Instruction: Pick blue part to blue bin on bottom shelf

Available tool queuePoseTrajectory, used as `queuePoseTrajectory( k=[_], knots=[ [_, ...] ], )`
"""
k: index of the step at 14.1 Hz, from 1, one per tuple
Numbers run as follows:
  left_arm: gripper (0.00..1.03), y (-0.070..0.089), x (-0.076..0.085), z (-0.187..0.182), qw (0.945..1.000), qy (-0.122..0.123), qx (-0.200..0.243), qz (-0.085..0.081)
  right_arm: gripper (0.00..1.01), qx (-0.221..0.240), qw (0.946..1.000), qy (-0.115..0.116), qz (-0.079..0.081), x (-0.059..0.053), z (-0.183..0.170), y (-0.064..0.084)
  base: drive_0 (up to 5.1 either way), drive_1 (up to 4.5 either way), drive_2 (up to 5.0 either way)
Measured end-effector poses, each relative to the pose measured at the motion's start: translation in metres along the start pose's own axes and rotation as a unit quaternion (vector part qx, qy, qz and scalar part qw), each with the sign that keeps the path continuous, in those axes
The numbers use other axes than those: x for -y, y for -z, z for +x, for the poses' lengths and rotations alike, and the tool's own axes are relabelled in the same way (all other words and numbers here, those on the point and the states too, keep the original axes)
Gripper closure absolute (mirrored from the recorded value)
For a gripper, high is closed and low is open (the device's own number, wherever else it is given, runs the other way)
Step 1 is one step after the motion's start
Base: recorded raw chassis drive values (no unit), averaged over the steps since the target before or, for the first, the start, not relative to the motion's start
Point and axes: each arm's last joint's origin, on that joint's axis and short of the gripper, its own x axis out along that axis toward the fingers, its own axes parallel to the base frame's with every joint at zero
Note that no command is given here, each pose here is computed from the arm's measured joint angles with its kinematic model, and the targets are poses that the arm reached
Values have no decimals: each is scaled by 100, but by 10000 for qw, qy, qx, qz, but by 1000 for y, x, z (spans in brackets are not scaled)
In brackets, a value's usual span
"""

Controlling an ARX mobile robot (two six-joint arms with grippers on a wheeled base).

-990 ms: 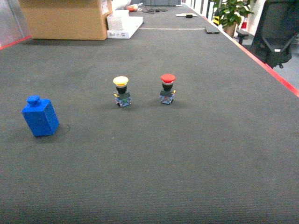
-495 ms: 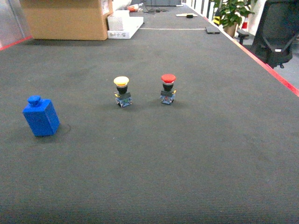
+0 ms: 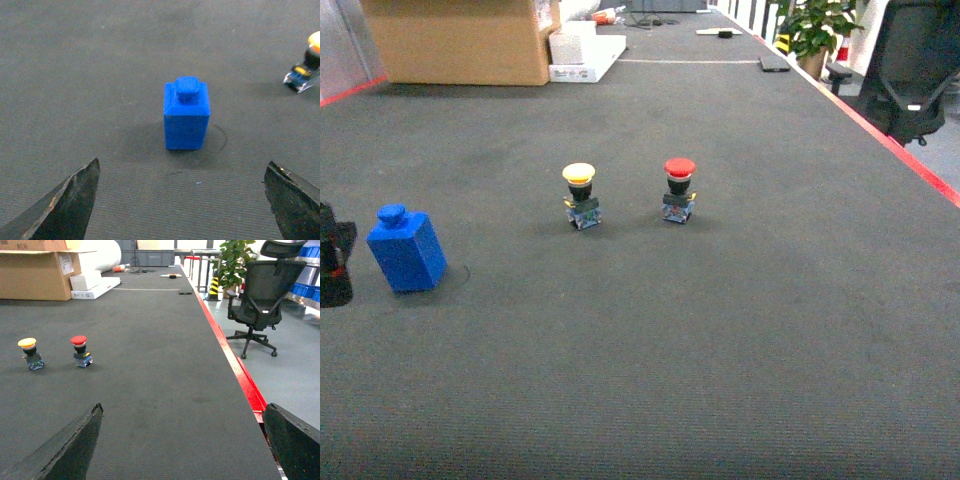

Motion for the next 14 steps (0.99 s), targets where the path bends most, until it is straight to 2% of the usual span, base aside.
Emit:
queuePoseTrajectory(
  k=[2,7,11,14],
  knots=[
    [5,6,-2,33,9996,-36,-280,-1,3,-2,10000,0,0,0,0,0,0,0,0],
    [5,14,-3,92,9985,-37,-542,23,3,-2,10000,0,0,0,0,0,0,0,0],
    [5,11,-2,117,9985,1,-535,112,3,-2,10000,0,0,0,0,0,0,0,0],
    [5,16,1,133,9975,191,-642,227,3,-2,10000,0,0,0,0,0,0,0,0]
  ],
)
